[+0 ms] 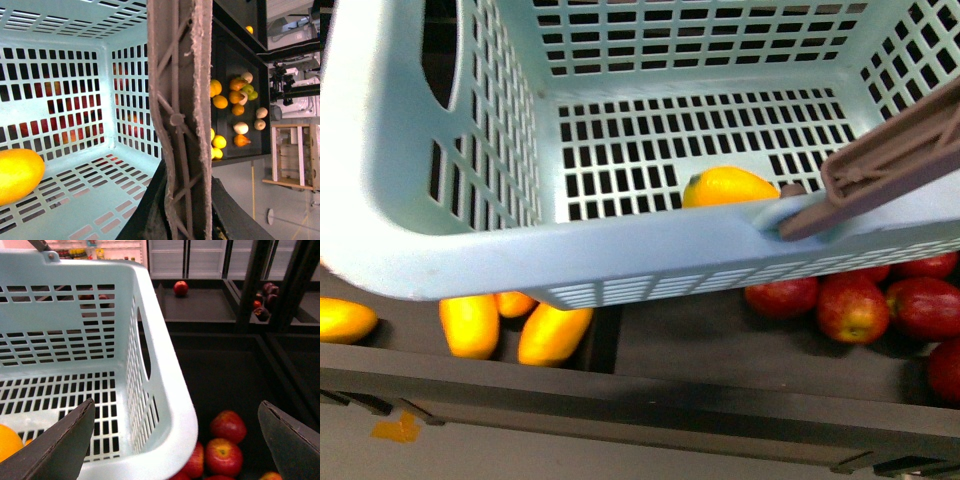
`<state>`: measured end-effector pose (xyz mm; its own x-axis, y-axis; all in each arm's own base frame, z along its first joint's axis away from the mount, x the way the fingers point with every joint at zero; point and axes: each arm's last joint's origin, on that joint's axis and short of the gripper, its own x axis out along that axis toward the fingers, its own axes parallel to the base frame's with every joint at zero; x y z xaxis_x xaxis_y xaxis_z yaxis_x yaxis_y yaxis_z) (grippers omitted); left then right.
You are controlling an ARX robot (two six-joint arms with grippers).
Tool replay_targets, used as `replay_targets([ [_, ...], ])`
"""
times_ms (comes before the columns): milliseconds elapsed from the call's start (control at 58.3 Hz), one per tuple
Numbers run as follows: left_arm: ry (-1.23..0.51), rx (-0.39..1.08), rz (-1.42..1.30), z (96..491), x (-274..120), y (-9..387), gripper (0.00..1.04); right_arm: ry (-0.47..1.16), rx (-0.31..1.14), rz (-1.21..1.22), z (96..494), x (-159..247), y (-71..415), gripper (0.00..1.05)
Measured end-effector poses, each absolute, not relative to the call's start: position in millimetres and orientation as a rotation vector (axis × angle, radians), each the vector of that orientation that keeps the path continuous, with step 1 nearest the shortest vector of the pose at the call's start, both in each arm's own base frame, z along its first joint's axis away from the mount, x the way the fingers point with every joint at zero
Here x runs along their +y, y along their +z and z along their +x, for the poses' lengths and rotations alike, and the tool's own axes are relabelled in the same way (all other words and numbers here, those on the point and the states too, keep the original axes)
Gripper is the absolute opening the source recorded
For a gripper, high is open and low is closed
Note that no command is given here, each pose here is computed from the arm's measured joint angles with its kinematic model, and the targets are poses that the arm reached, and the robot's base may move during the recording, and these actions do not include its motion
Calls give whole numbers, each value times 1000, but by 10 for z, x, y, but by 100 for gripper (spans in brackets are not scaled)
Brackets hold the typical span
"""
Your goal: Pick lemon and mango into basket
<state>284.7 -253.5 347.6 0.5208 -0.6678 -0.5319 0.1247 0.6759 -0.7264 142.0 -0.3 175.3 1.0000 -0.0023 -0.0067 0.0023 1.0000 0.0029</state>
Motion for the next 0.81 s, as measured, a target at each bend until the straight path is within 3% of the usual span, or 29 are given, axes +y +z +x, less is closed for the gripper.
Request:
replay_targets([
  [806, -517, 899, -679, 2856, -2517, 3478, 8, -1, 7, 3, 1419, -1, 1752, 96],
])
